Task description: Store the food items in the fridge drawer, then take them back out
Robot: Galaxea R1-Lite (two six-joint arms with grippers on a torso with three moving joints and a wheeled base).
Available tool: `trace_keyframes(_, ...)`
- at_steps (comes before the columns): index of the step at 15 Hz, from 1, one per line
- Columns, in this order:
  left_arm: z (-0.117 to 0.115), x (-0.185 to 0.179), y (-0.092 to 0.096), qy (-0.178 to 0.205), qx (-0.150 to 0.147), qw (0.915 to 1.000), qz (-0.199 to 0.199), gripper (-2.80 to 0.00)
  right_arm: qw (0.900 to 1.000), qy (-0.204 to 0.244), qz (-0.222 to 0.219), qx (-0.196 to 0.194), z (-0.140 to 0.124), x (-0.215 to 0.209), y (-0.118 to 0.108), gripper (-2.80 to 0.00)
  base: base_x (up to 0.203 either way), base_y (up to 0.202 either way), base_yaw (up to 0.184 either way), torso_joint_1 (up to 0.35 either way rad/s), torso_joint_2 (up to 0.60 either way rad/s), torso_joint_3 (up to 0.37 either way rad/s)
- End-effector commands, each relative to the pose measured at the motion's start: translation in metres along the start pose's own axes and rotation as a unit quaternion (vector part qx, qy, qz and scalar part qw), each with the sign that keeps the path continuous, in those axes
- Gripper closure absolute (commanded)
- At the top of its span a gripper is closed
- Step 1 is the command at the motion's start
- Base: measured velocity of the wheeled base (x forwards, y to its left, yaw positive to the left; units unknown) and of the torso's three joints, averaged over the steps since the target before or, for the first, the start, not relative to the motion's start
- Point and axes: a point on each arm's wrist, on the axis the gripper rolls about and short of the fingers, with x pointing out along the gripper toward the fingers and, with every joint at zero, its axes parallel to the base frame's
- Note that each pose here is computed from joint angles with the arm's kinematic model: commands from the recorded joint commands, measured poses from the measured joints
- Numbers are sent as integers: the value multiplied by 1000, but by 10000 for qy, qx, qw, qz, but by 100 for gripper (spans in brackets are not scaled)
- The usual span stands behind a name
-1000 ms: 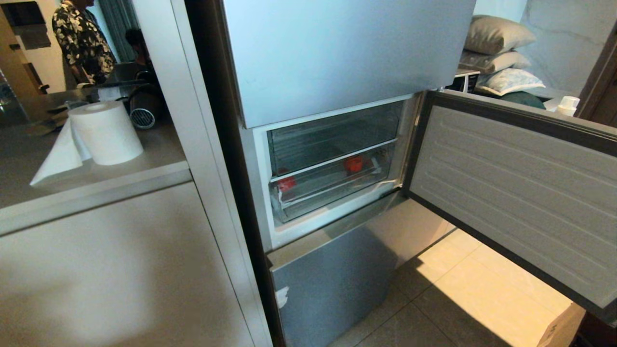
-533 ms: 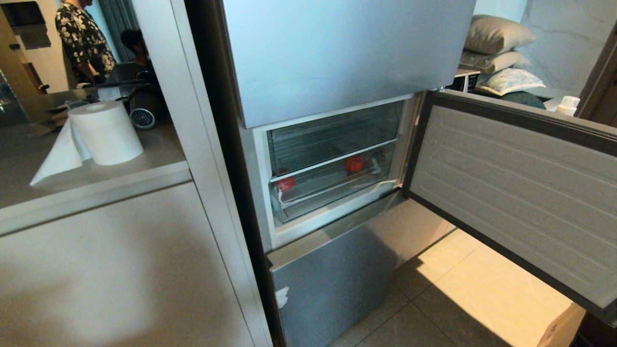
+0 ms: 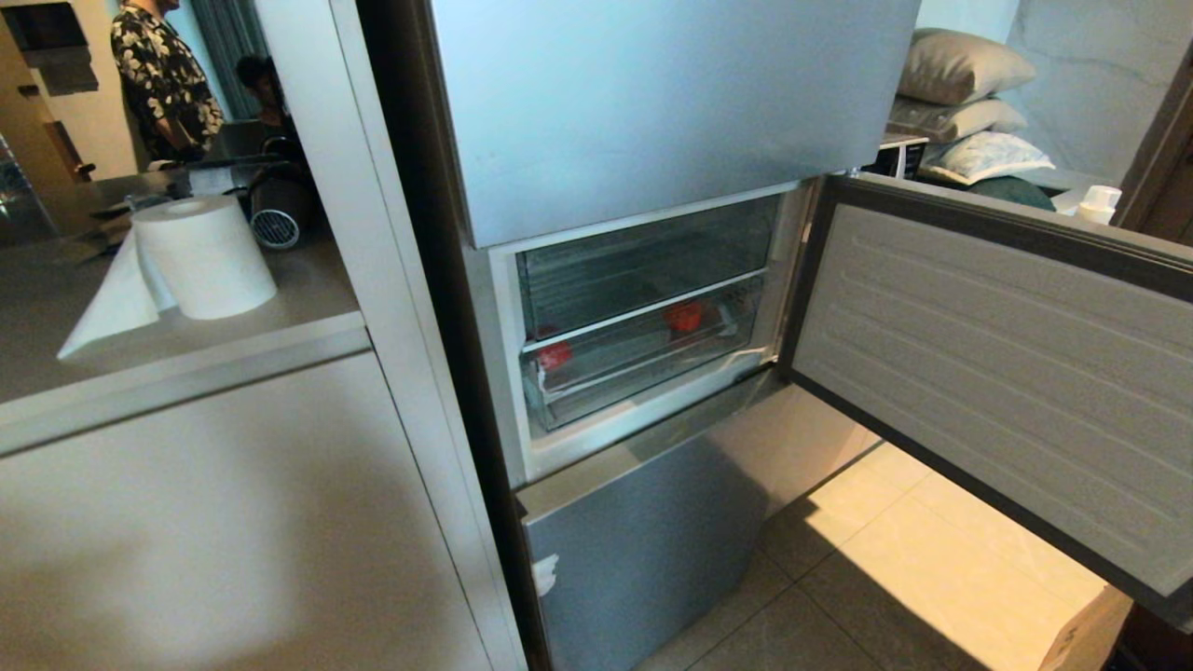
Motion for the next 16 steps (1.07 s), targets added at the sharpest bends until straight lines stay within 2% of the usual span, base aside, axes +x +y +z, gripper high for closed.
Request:
trace_keyframes(1, 0, 0, 0, 8, -1, 10000, -5, 0, 9991, 66, -386, 187, -2, 11, -22, 0, 0, 0, 0, 0, 0, 0)
trace_keyframes(7, 0, 0, 0, 8, -2, 10000, -1, 0, 9887, 672, -1156, 672, -31, 43, -76, 0, 0, 0, 0, 0, 0, 0)
trace_keyframes(10, 0, 0, 0, 8, -2, 10000, 2, 0, 9773, 1210, -1179, 1277, -51, 60, -99, 0, 0, 0, 0, 0, 0, 0)
trace_keyframes(12, 0, 0, 0, 8, -2, 10000, 2, 0, 9740, 1257, -1183, 1469, -51, 70, -108, 0, 0, 0, 0, 0, 0, 0)
trace_keyframes(16, 0, 0, 0, 8, -2, 10000, 2, 0, 9670, 1316, -1464, 1620, -57, 76, -130, 0, 0, 0, 0, 0, 0, 0)
